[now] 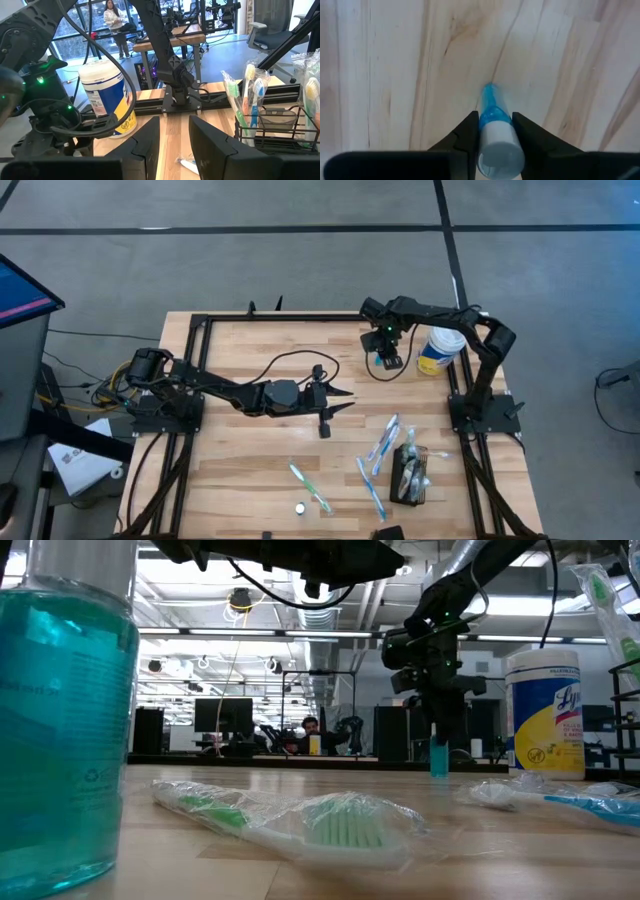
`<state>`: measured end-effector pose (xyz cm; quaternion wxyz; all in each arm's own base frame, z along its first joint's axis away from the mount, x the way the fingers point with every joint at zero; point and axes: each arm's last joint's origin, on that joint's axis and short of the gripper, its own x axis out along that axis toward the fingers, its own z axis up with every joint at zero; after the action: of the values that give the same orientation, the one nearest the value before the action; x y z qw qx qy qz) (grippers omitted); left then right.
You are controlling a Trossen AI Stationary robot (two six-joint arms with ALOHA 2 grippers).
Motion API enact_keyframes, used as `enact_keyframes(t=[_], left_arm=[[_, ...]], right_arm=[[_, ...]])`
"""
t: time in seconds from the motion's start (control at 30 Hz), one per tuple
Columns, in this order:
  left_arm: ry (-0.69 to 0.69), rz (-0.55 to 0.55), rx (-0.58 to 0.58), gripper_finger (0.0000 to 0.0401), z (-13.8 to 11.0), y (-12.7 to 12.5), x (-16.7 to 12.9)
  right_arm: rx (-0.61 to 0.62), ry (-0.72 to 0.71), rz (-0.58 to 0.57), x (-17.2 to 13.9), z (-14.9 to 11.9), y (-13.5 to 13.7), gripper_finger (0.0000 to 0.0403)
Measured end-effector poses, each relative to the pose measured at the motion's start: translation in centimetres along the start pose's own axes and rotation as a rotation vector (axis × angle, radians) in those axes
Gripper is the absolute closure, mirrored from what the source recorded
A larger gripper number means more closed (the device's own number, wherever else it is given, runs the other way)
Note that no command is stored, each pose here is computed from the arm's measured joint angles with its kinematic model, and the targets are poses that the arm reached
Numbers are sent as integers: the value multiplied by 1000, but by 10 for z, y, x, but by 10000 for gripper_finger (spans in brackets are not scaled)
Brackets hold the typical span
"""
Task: Pick & Place toothbrushing station
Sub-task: Put the blue mouthwash into the black wire organizer
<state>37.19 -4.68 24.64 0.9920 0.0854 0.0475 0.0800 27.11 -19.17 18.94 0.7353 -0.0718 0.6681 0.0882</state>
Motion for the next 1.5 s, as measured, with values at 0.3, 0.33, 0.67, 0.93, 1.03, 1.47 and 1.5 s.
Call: enact_keyframes(t=[0.3, 0.33, 0.67, 0.93, 1.03, 1.47, 1.5], left_arm=[[1, 0, 0, 303, 0, 0, 0], [1, 0, 0, 303, 0, 0, 0], [2, 0, 1, 302, 0, 0, 0], [2, 0, 0, 302, 0, 0, 0], [3, 0, 1, 302, 0, 0, 0], [6, 0, 2, 302, -1, 0, 0], [5, 0, 2, 302, -1, 0, 0]], right_arm=[[13, -1, -1, 0, 2, 2, 317], [16, -1, -1, 0, 3, 2, 318], [46, 2, 3, -4, 3, 6, 318], [50, 1, 5, -14, 5, 16, 318], [52, 3, 7, -18, 5, 20, 316], [74, -59, -36, -58, 6, 52, 313], [69, -66, -40, -62, 6, 55, 313]])
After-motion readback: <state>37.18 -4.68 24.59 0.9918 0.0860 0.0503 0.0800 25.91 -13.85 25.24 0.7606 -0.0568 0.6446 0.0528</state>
